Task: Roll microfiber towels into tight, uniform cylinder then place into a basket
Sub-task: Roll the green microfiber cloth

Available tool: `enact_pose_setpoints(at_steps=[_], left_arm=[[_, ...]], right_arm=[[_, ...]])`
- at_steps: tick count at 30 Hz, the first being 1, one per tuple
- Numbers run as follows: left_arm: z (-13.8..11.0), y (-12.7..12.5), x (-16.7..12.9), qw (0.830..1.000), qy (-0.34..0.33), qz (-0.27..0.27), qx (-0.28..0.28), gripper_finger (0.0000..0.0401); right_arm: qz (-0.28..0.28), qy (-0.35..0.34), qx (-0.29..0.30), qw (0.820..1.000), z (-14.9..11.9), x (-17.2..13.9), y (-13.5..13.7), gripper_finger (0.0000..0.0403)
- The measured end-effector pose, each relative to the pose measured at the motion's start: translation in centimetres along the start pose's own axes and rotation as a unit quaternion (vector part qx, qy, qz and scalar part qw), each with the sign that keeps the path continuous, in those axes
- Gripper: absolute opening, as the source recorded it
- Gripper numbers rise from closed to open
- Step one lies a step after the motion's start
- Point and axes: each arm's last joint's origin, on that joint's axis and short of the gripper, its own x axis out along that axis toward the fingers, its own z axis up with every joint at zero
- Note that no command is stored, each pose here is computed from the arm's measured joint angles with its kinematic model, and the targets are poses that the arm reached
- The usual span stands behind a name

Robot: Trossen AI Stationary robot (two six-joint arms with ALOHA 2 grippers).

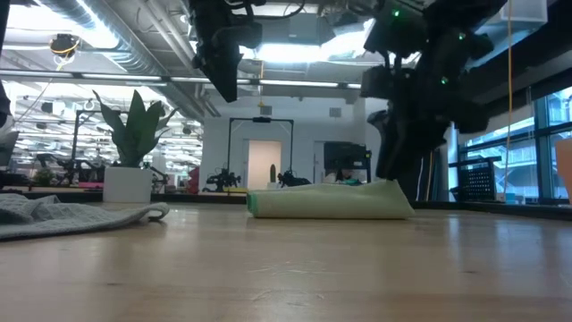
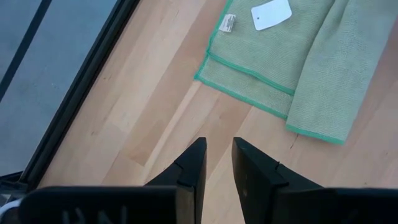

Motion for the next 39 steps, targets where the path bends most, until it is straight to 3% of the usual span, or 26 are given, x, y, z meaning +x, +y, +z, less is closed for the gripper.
enact_pose_setpoints(at_steps=[9, 13, 39], left_arm=[[0.0, 0.0, 0.0, 1.000, -0.001, 0.000, 0.000, 0.0067], [0.0, 0.0, 0.0, 1.000, -0.001, 0.000, 0.000, 0.0067], [0.0, 0.0, 0.0, 1.000, -0.001, 0.000, 0.000, 0.0067]], right_arm=[[0.000, 0.020, -0.026, 0.999, -0.1, 2.9, 0.2, 0.0130], [-0.046, 0.041, -0.022, 0.998, -0.3, 4.1, 0.0, 0.0130], [-0.067, 0.070, -0.002, 0.995, -0.8, 5.9, 0.1, 0.0121]])
